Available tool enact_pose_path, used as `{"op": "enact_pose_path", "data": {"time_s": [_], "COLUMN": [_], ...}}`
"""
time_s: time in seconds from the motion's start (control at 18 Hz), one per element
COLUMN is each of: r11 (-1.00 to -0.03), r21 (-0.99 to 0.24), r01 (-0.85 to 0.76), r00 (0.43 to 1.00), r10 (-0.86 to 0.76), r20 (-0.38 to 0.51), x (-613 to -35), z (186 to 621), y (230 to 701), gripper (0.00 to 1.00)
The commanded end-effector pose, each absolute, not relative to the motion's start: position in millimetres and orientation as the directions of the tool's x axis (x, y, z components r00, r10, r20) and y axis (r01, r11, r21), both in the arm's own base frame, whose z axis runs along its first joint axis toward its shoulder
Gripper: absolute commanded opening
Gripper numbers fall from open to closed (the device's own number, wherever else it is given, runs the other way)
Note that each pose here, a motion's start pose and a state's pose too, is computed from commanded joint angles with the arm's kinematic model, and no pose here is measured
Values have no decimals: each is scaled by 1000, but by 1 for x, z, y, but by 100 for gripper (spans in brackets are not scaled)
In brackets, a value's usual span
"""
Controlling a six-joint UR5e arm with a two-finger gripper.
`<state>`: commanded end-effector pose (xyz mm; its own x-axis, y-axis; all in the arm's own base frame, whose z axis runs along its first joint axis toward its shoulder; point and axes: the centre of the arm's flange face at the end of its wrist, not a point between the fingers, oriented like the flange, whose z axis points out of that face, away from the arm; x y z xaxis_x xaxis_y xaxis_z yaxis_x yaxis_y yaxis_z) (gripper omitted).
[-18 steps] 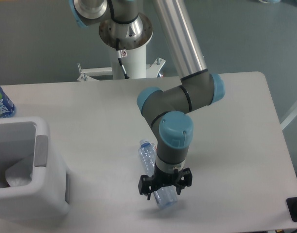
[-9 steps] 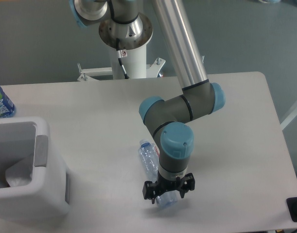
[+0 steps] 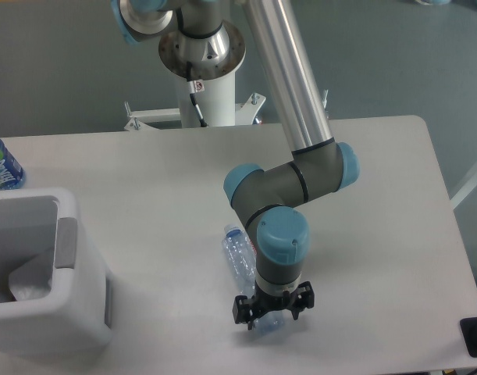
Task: Place the trash in the trash can
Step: 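Close the gripper around the bottle's body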
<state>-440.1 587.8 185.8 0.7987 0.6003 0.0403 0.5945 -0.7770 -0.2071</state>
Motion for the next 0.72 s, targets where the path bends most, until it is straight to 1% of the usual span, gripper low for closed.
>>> {"op": "enact_pose_path", "data": {"time_s": [0.28,0.33,0.39,0.44,0.5,0.56,0.72], "r11": [-781,-781,-781,-781,-781,-781,-782], "r21": [-194,-191,-190,-193,-193,-194,-196], "r01": [594,594,594,594,594,594,592], "r00": [799,798,798,798,798,798,799], "r10": [601,602,602,602,602,602,601], "r20": [24,20,20,20,20,20,19], "x": [-440,-440,-440,-440,-439,-439,-439], "z": [178,177,176,178,178,179,180], "y": [586,586,586,586,587,587,587], "gripper": [100,97,91,83,78,74,67]}}
